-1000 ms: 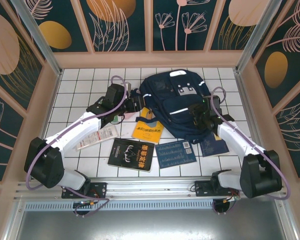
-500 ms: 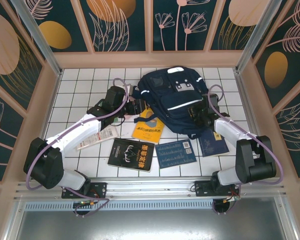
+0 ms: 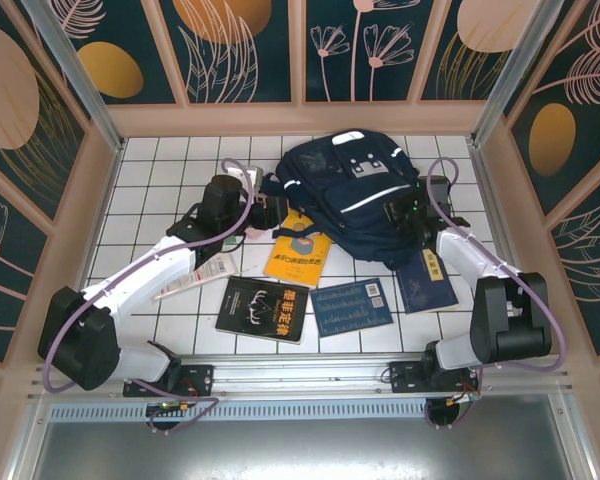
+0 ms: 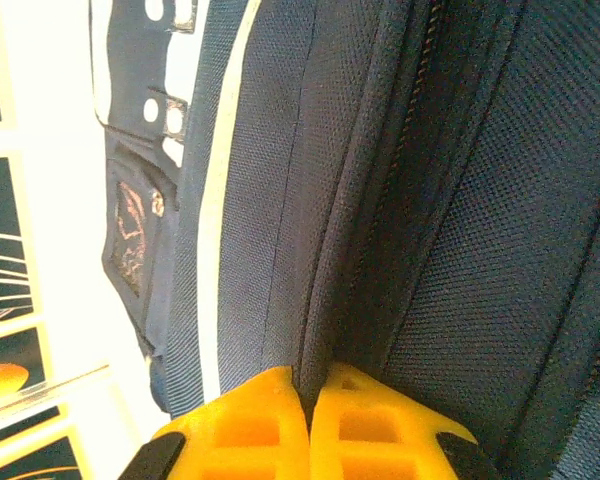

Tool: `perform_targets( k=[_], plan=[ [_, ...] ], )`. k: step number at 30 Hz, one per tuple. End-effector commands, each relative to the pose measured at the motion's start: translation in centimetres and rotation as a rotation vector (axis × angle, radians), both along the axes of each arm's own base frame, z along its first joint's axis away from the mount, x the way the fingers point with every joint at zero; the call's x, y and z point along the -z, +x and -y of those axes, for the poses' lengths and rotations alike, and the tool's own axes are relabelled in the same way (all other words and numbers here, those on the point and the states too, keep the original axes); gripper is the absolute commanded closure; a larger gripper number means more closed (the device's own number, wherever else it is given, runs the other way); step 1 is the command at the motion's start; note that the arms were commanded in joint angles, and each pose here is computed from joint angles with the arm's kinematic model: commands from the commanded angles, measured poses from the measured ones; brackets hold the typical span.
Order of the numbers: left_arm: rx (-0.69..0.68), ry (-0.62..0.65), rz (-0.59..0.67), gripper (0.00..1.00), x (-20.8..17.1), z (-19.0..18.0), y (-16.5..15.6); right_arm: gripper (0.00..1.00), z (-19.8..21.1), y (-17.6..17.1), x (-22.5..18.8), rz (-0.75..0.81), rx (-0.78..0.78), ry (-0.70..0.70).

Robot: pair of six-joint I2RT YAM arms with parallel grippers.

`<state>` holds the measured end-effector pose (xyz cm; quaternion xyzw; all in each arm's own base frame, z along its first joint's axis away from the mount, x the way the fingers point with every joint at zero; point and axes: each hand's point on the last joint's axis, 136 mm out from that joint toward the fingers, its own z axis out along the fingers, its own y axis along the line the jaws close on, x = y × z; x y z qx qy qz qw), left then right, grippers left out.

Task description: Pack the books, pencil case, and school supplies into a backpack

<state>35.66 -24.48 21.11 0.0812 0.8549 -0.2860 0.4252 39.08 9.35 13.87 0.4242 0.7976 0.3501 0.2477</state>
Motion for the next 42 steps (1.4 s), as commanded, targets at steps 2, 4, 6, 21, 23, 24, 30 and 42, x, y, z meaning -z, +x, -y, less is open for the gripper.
perform_targets(
  k=[2,4,6,21,23,24,30,42],
  plan=[
    [0.053,0.074,0.054,0.28,1.8,0.7,1.0,1.00,0.3,1.1,-7.4,0.177,-0.028,0.032],
    [0.142,0.036,0.037,0.34,2.9,2.5,0.7,1.00,0.5,1.0,-8.4,0.176,-0.023,0.048],
    [0.195,-0.026,0.026,0.37,3.7,3.9,0.6,1.00,0.4,1.0,-9.2,0.182,-0.033,0.065],
    [0.375,-0.417,-0.133,0.36,7.4,8.4,1.1,1.00,0.4,1.1,-12.4,0.189,-0.054,0.176],
    [0.359,-0.453,-0.138,0.34,7.7,8.2,1.4,1.00,0.2,1.1,-12.9,0.194,-0.061,0.193],
    [0.349,-0.469,-0.144,0.33,7.9,8.1,1.6,1.00,0.1,1.2,-13.3,0.199,-0.063,0.199],
    [0.295,-0.488,-0.169,0.32,9.5,7.3,2.8,1.00,0.0,1.4,-14.7,0.212,-0.060,0.212],
    [0.310,-0.493,-0.191,0.23,11.4,8.5,4.6,1.00,-0.3,1.6,-16.1,0.225,-0.060,0.249]
  ],
)
